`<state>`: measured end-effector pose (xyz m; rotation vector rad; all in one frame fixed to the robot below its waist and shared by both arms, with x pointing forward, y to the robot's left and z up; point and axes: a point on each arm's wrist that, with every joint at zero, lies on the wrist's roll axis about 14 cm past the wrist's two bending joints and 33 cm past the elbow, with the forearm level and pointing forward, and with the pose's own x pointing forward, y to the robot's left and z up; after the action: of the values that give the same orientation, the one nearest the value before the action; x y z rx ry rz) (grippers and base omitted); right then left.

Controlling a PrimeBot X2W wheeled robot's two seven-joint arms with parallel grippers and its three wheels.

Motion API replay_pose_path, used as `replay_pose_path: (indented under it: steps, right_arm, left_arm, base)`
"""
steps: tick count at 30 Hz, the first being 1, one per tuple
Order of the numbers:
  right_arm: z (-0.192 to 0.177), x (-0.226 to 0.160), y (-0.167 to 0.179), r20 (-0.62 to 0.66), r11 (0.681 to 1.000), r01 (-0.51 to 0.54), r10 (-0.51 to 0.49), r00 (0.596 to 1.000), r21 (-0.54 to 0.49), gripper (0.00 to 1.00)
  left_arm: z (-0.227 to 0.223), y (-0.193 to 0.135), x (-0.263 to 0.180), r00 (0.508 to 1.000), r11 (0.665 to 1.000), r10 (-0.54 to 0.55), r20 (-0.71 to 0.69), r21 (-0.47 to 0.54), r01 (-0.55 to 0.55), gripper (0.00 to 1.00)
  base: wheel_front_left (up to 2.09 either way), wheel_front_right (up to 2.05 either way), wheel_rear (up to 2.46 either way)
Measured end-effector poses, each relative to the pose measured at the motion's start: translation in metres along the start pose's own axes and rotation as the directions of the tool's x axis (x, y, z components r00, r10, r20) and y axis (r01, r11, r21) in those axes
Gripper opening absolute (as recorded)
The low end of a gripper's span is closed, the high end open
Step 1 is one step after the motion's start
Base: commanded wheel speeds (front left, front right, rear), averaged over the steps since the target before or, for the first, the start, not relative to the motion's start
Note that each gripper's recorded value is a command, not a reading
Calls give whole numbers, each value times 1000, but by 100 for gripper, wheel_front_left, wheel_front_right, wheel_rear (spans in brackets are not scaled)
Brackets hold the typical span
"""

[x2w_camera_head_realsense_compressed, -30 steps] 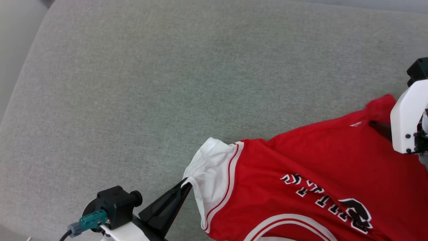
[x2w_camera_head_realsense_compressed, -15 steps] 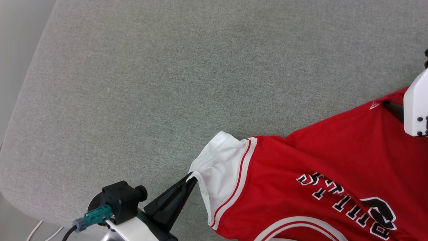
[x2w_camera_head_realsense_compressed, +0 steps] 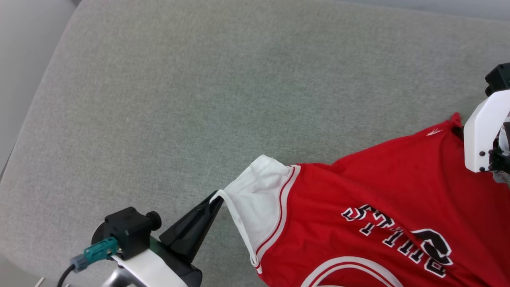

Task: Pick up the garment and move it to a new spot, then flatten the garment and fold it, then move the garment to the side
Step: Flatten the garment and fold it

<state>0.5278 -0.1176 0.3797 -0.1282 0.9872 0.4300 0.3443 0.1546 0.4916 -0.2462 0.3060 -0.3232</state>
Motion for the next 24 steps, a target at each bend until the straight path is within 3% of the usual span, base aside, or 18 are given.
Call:
replay_pose_path:
  steps: [6,12,17,24]
  right_arm:
    - [26,-42,-3,161,1000,-3,-1,987,21,0]
    - [54,-104,-6,353,1000,8,-15,936,19,0]
    - [75,-165,-4,510,999,39,-31,859,-5,0]
    - [97,-253,5,708,997,77,-41,705,-20,0]
  left_arm:
    - [30,-4,-6,995,998,-17,95,56,11,0]
    - [75,-11,-16,971,991,-52,233,133,21,0]
    - [127,-23,-25,920,976,-109,378,218,26,0]
    - [204,-47,-45,793,952,-207,573,304,29,0]
  base:
    - [0,0,0]
    - [0,0,0]
    - [0,0,0]
    - [0,0,0]
